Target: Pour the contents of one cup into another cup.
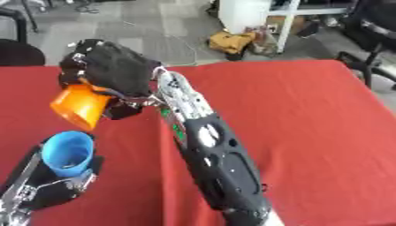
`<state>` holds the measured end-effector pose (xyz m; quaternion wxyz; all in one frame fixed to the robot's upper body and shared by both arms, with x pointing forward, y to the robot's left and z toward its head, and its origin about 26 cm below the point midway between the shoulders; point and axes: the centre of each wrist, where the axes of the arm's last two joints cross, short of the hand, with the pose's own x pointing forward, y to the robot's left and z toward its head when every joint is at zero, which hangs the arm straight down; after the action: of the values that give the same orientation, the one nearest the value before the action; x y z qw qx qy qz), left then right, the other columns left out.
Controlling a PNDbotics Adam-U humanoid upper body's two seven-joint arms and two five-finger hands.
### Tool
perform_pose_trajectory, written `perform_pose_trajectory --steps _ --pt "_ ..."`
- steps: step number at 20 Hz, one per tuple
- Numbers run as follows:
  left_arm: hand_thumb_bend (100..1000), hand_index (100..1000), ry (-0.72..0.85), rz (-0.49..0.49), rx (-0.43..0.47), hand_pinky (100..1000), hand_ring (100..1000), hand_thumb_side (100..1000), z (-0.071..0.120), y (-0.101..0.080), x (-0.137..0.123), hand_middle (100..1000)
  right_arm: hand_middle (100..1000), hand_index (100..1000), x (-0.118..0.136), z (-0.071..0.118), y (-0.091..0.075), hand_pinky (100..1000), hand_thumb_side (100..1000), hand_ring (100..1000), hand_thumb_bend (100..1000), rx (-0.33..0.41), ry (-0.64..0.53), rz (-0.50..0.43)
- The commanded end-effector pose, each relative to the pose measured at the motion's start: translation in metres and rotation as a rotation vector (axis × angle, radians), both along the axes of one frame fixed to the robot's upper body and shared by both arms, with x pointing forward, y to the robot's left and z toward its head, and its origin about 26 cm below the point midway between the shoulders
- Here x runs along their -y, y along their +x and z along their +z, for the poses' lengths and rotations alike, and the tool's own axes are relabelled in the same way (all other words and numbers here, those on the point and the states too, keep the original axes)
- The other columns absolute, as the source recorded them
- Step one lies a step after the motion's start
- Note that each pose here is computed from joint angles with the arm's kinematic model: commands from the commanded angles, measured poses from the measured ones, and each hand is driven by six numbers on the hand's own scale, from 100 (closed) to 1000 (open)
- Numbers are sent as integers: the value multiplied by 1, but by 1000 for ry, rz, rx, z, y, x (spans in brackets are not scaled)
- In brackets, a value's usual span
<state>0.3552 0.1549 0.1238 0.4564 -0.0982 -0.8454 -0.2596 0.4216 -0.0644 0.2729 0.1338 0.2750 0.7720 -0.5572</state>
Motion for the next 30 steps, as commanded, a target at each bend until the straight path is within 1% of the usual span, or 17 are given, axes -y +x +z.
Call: perform_pose_trajectory --steps 1,4,7,10,12,15,18,21,22,24,25,26,27,28,29,30 --pt "187 681 -10 4 31 477 462 100 10 3 0 464 281 604 3 8 -1 700 100 512 275 3 73 10" --pt "210 685 -11 19 28 481 467 100 9 7 -3 471 245 591 20 4 7 707 100 507 237 -103 218 1" --pt "220 691 -19 47 17 486 474 100 4 15 -8 478 229 579 47 4 9 715 100 503 206 -231 428 -21" --pt "222 694 -29 86 4 491 481 100 -2 25 -14 484 224 567 77 5 4 718 100 498 179 -367 633 -29" --pt "228 697 -35 111 -1 495 487 100 -5 32 -18 489 222 560 96 1 0 719 100 495 169 -463 764 -26" --pt "195 697 -42 138 2 497 489 100 -6 42 -22 491 218 553 120 -11 -5 721 100 492 151 -594 916 -22" --pt "219 700 -54 164 3 497 492 100 -6 52 -26 493 210 549 138 -26 -9 723 100 491 139 -702 1020 -20" --pt "264 706 -66 188 15 502 503 100 -2 61 -29 503 198 547 154 -47 -11 725 100 491 133 -789 1072 -48" --pt "264 706 -68 193 19 502 503 100 -1 63 -30 503 198 547 158 -54 -12 725 100 491 133 -811 1080 -59" --pt "381 716 -69 202 27 511 521 100 1 68 -32 520 189 546 164 -70 -13 727 100 490 131 -855 1094 -86" --pt "513 728 -67 203 33 520 539 100 2 69 -33 538 185 545 167 -77 -13 727 100 490 130 -875 1098 -99" --pt "533 730 -63 202 39 522 543 100 3 71 -34 542 185 545 169 -83 -13 727 100 490 130 -892 1100 -109" --pt "697 749 -59 198 48 553 593 163 4 72 -34 594 181 544 170 -89 -14 727 100 489 129 -912 1103 -118" --pt "716 752 -55 191 57 558 599 167 5 72 -35 602 181 544 171 -94 -14 727 100 489 129 -925 1102 -125" --pt "847 772 -53 180 67 593 648 190 6 72 -35 657 178 543 171 -99 -14 726 100 489 128 -937 1102 -131" --pt "874 777 -55 166 77 604 661 196 7 72 -35 672 176 542 171 -103 -14 726 100 488 128 -949 1100 -137"
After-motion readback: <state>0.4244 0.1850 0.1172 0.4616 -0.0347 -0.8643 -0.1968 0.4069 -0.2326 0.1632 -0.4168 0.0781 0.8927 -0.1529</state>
